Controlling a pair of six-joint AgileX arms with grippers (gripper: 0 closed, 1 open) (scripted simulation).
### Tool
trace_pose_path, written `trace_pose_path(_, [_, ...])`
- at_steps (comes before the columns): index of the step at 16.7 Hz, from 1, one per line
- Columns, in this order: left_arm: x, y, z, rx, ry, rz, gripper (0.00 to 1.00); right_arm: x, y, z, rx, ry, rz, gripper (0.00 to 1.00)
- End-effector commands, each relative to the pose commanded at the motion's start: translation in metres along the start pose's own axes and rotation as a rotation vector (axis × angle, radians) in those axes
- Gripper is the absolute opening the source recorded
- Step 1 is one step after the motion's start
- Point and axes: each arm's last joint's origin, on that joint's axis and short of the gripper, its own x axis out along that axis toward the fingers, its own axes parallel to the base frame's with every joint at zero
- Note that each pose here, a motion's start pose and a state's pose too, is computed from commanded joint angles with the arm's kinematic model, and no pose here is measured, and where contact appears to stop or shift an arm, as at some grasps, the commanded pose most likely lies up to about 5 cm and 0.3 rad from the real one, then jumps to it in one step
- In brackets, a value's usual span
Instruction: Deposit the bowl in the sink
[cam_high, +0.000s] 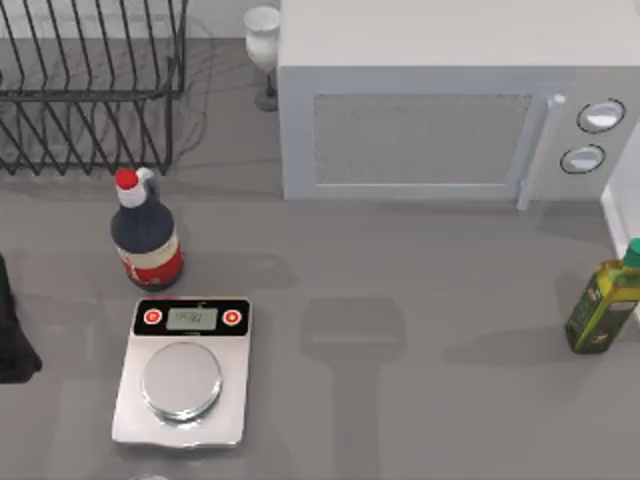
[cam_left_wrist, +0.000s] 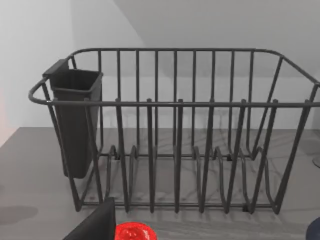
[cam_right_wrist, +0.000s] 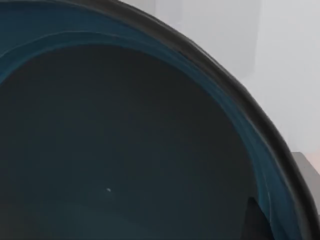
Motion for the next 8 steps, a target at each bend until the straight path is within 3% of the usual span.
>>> trace_pose_path(4, [0.000,0.000,0.000,0.000,0.000,0.000,1.00,-0.010,0.008,-0.034,0.010,0.014,0.001,0.00])
trace_pose_path(8, [0.000,0.000,0.000,0.000,0.000,0.000,1.00,-0.012,0.009,-0.039,0.014,0.019,0.002,0.00])
